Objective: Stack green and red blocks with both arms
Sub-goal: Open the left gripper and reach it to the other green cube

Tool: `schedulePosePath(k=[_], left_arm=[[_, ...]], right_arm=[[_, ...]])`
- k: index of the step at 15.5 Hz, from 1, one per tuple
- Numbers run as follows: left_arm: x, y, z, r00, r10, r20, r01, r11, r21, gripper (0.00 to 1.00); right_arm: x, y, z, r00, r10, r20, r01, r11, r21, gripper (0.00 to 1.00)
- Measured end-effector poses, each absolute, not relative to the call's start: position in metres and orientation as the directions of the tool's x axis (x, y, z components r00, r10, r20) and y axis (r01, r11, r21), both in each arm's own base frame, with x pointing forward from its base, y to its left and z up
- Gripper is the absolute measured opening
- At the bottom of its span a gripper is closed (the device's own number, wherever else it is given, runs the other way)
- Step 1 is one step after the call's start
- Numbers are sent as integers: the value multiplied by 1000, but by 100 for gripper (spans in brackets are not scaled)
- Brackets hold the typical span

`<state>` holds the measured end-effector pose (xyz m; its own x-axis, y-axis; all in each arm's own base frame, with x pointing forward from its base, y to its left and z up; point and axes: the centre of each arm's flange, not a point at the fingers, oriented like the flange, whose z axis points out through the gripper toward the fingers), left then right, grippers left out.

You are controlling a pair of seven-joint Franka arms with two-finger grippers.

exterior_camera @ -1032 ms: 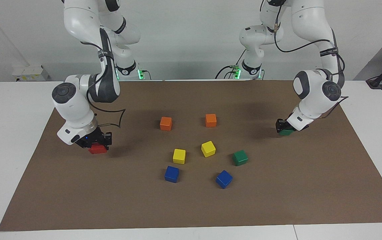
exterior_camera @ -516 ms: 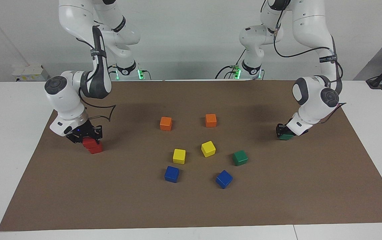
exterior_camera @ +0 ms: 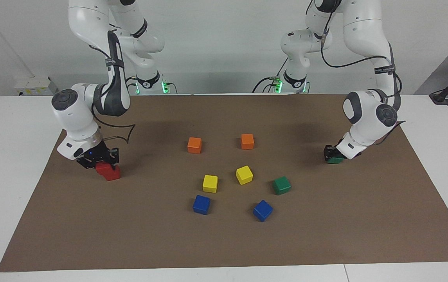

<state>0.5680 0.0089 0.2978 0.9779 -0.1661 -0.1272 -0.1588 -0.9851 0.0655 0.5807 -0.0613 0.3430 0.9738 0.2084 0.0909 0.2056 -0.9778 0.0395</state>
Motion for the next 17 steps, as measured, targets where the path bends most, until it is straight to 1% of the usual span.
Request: schedulePosePath(k=[3,4,5,7,8,9,10,11,13,14,17], left_arm=[[566,9,296,980,-152,-132,-144,-987,64,56],[566,9,296,981,-141,-132,-134,-989,63,57],[567,8,296,983,-130,-132,-123,-991,61,64],[571,7,305,986,-118,-122,-111,-992,58,83],[576,6,315,988,-101,-119,-95,-994,56,93],[585,3,332,992,-62,-110,-56,-997,51,100],[596,-5,350,996,5,-94,9,-999,45,100],[605,-23,366,993,86,-75,89,-995,39,100],[618,-82,383,976,216,-42,217,-975,40,100],[622,-116,386,966,256,-34,257,-965,45,100],[630,-202,372,946,320,-40,322,-945,51,100]], right_arm=[[580,-61,343,974,208,91,205,-978,38,55],[580,-61,343,974,208,91,205,-978,38,55],[580,-61,342,974,208,90,205,-978,38,55],[580,-61,342,974,207,96,205,-978,39,55],[581,-61,342,973,206,102,203,-978,38,55],[581,-60,342,974,200,107,197,-980,33,55],[581,-60,342,975,193,110,191,-981,26,59],[581,-60,342,975,191,112,190,-982,24,65],[581,-59,343,975,190,113,189,-982,23,86],[581,-59,343,975,191,113,189,-982,23,99],[582,-58,345,974,192,118,191,-981,24,100]])
